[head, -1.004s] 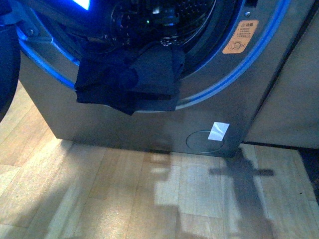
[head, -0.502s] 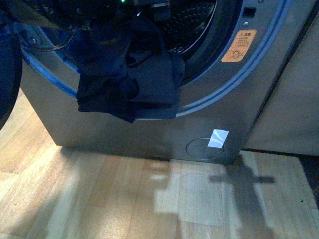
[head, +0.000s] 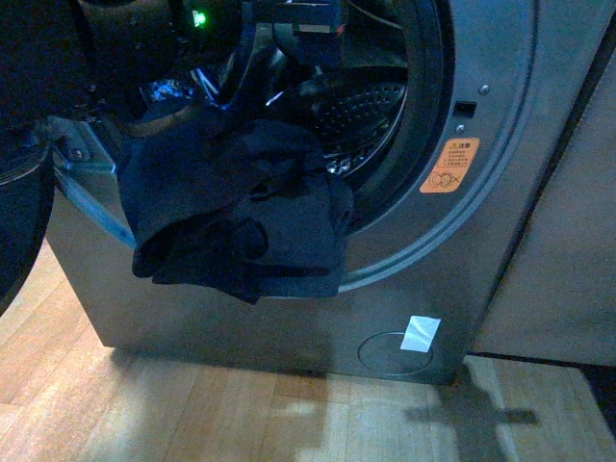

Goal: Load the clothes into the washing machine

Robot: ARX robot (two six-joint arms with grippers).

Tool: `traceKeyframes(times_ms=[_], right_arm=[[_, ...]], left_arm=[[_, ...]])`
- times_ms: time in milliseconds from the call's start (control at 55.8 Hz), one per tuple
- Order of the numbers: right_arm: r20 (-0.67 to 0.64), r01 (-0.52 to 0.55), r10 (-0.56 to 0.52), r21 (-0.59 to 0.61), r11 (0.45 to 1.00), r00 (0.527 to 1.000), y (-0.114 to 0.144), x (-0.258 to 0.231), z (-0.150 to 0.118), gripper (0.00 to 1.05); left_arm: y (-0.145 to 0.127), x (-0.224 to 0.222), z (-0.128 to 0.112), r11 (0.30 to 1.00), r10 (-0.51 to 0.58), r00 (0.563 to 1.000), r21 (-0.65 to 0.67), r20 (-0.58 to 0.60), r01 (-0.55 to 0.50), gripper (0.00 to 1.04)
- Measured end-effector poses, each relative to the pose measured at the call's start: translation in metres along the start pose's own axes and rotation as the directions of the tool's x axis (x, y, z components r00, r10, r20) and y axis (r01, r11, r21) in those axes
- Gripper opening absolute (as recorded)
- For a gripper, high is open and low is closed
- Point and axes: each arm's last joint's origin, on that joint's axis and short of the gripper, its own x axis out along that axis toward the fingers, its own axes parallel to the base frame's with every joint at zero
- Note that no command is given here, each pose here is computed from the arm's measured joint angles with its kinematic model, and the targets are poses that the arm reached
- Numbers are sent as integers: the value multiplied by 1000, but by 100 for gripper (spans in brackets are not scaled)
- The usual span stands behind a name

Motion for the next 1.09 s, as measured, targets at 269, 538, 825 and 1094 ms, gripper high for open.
traceKeyframes(times_ms=[269,538,825,1094], right_arm=[[0,0,0,0,1000,1000,0,0,0,2],[0,0,0,0,1000,1000,0,0,0,2],[0,0,0,0,1000,1000,0,0,0,2],[0,0,0,0,1000,1000,0,0,0,2]], left_arm=[[0,-4,7,998,19,999,51,34,-21,98],[0,-58,48,991,-34,987,135,154,13,98],[37,-136,47,987,95,982,109,166,-114,98],[46,-226,0,954,300,952,28,-58,-299,76]])
